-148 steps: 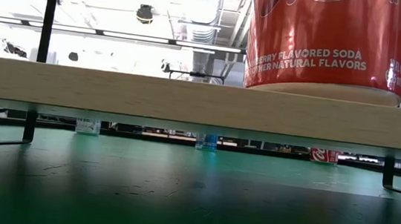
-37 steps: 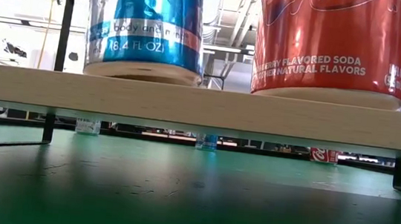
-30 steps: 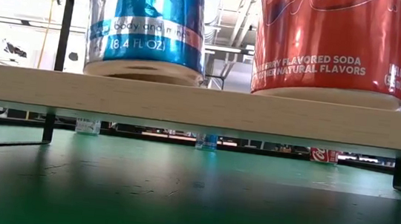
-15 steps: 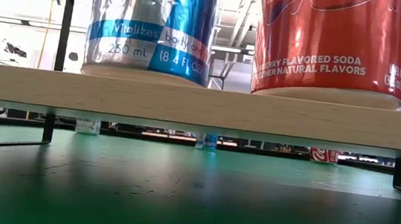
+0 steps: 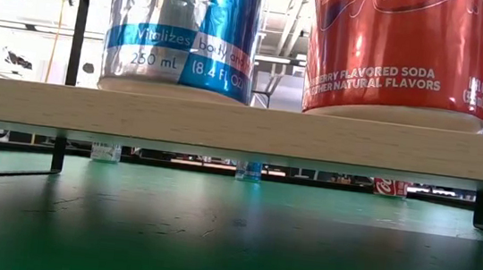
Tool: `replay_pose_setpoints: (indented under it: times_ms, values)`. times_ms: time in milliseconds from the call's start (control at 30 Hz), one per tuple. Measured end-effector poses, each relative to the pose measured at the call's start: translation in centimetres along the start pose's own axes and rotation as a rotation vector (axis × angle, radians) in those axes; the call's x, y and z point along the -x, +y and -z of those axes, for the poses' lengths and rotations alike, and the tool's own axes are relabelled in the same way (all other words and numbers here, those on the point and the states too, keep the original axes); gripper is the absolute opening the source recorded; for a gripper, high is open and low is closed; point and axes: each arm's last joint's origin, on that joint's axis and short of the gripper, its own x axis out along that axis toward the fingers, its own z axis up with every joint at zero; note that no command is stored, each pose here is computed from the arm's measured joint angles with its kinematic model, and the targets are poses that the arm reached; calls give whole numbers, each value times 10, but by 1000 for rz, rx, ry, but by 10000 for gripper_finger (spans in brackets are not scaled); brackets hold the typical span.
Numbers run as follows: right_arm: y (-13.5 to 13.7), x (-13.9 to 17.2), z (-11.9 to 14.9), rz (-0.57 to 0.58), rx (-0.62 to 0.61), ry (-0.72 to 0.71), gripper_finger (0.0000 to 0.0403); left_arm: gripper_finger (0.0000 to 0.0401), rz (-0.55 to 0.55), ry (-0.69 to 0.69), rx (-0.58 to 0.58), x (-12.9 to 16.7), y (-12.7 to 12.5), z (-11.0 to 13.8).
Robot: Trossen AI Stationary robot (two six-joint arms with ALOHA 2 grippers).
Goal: Place canned beverage on shelf
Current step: Put the bottom blue soda can on the shelf
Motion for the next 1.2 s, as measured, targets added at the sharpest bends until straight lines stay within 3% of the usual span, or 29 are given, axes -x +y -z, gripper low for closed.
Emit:
replay_pose_setpoints:
  times_ms: [433, 800, 1033, 1200]
  values:
    - [0, 0, 0, 1, 1, 0, 358, 299, -7, -4, -17, 0, 0, 0]
    - [-1, 0, 0, 5, 5, 4, 358, 226, -7, -6, -127, 0, 0, 0]
    - [-1, 0, 0, 5, 5, 4, 358, 239, 25, 4, -248, 0, 0, 0]
    - [-1, 0, 0, 5, 5, 4, 358, 245, 57, 18, -266, -1, 7, -2]
